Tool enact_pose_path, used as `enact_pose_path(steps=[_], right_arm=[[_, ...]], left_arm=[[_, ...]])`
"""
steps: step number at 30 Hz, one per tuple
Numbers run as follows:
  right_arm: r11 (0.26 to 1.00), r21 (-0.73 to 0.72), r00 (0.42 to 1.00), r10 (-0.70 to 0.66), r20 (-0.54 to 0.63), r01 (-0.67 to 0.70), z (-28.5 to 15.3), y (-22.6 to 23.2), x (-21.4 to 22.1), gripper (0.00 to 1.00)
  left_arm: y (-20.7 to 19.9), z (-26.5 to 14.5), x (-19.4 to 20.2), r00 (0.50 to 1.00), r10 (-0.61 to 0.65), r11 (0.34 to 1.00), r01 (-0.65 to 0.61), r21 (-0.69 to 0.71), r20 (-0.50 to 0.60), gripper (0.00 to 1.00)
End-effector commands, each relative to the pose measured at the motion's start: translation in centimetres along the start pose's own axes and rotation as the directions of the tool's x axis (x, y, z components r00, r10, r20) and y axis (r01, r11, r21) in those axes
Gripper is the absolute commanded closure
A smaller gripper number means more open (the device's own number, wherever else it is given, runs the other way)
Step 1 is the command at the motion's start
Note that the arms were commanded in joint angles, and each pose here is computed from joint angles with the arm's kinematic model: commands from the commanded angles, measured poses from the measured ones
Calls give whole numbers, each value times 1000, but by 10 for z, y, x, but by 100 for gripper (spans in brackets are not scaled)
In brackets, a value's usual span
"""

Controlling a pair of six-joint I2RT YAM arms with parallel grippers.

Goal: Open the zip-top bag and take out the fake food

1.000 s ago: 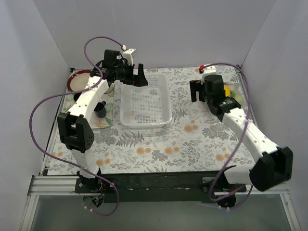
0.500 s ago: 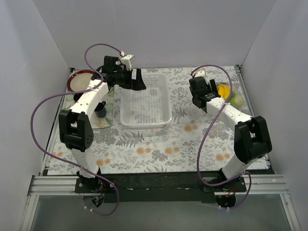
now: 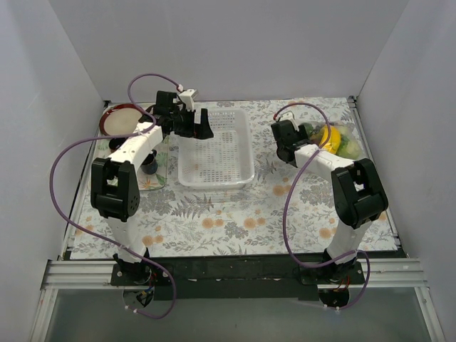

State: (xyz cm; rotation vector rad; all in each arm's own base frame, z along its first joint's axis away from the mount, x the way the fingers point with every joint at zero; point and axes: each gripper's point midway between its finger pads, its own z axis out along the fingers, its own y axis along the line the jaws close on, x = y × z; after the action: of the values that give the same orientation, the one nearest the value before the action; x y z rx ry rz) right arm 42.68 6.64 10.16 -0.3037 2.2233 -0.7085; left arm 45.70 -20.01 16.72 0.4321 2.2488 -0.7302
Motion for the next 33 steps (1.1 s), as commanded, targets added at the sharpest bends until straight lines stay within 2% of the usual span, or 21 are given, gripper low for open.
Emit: enact_pose_path(steps=[1,2,3,6,12,20,24,29,30,31,32,33], right_arm=[[998,31,997,57,49,-59,0,-4,-14,47],[998,31,997,54,47,-55,1,-3,-14,51],[998,34,997,55,46,-57,2,-4,-15,63],[998,24,997,63,41,-64,3,-2,-17,78],[996,-23,996,83,31,-82,-3,4,-7,97],[986,-88,990,141,3,-140,-13,13,8,99],[974,-138,984,180,6,-177,-25,13,1,99],[957,-188,966,242,87,-223,-57,0,-24,99],[953,-202,964,247,99,-224,-63,0,-28,99],[952,-204,961,253,109,-227,-67,-3,-30,99],[949,-209,956,267,123,-238,-73,-8,-32,99],[945,-221,953,274,127,-242,-76,-10,-34,99]], left_arm=[[28,-9,-32,994,40,995,-31,-96,97,2],[32,-8,-32,994,43,993,-31,-110,103,2],[37,-8,-34,993,46,991,-32,-130,110,2],[56,-6,-47,985,74,977,-40,-209,157,2],[72,-13,-76,963,123,955,-49,-293,239,2],[110,2,-46,973,113,908,-19,-419,201,2],[117,17,-26,984,95,913,-24,-408,154,2],[118,32,-3,992,64,925,-19,-380,105,3],[116,31,-2,993,61,928,-18,-372,103,12],[108,33,-1,992,61,941,-22,-336,107,27],[101,29,-4,991,61,948,-21,-317,116,46],[95,30,0,992,57,954,-21,-299,111,55]])
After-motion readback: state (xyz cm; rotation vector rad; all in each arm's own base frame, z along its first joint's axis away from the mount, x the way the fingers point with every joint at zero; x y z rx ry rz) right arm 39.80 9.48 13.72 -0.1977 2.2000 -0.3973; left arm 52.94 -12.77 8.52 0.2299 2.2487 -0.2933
